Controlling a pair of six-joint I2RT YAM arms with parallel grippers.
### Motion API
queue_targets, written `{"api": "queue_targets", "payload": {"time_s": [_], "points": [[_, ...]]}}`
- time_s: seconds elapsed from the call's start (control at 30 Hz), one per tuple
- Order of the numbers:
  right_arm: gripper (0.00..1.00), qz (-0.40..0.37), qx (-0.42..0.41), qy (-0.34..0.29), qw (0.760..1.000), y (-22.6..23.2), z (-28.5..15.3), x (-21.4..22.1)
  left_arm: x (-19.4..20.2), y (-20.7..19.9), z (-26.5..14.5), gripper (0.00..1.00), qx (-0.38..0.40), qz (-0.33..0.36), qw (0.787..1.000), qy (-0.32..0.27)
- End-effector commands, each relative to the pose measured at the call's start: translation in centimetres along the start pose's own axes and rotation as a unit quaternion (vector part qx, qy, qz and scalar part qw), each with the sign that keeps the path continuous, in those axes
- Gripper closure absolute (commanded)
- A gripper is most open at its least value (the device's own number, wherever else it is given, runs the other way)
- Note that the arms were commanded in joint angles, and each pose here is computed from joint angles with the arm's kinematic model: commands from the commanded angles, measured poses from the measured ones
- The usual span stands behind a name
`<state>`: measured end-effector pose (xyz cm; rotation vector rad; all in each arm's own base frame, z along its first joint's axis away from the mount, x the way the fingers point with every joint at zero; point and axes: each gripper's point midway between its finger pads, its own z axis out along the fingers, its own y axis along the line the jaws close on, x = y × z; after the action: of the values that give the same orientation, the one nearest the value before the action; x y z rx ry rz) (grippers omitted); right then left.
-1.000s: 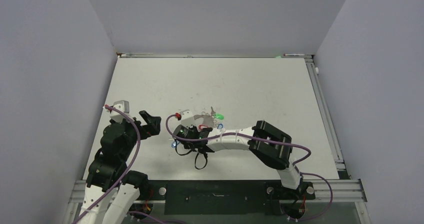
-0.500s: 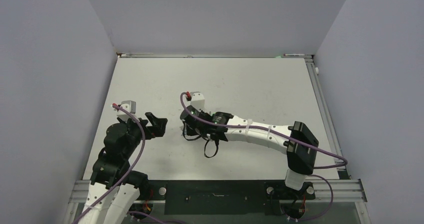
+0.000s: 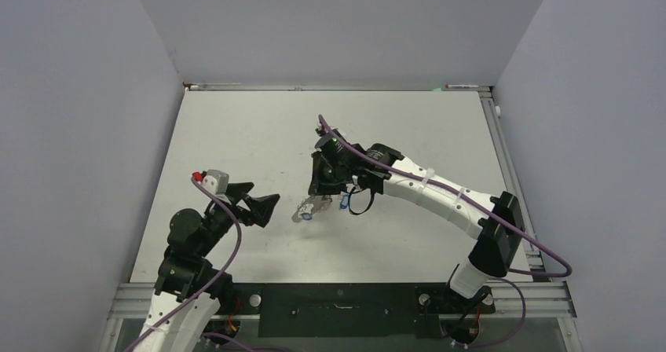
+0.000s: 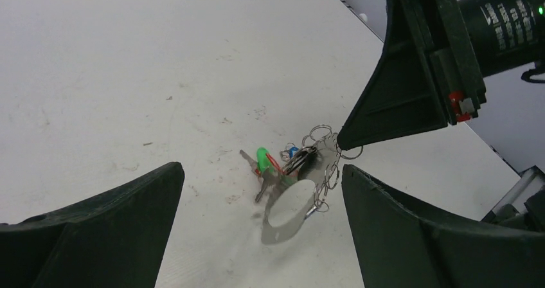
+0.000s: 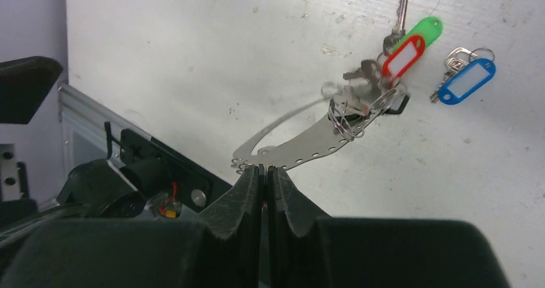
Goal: Put the keys on the keyring
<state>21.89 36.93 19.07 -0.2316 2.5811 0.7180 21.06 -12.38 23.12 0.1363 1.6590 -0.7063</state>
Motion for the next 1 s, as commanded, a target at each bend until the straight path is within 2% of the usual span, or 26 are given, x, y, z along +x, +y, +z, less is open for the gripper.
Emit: {"api": "queue_targets", "payload": {"time_s": [0.0, 0.17, 0.3, 0.63, 0.97], "points": [[0.95, -0.029, -0.097, 0.009, 0.995, 3.9, -5.6, -0.9, -3.2, -4.1, -0.2, 0.10, 0.106, 0.081, 0.989, -0.062], [0.95, -0.045, -0.112, 0.015, 0.993, 4.2, -7.1, -0.7, -2.8, -7.6, -0.6, 0.11, 0.198, 0.144, 0.968, -0.059], [0.95, -0.049, -0.121, 0.013, 0.991, 4.5, -8.0, -0.7, -2.4, -8.9, -0.7, 0.11, 0.232, 0.177, 0.955, -0.048], [0.95, -0.054, -0.133, 0.009, 0.990, 4.8, -8.5, -0.8, -1.4, -11.1, 0.2, 0.17, 0.290, 0.143, 0.946, -0.022], [0.95, -0.061, -0.144, 0.013, 0.988, 5.3, -8.1, -0.8, 0.1, -11.1, 1.6, 0.24, 0.283, 0.146, 0.948, -0.004]]}}
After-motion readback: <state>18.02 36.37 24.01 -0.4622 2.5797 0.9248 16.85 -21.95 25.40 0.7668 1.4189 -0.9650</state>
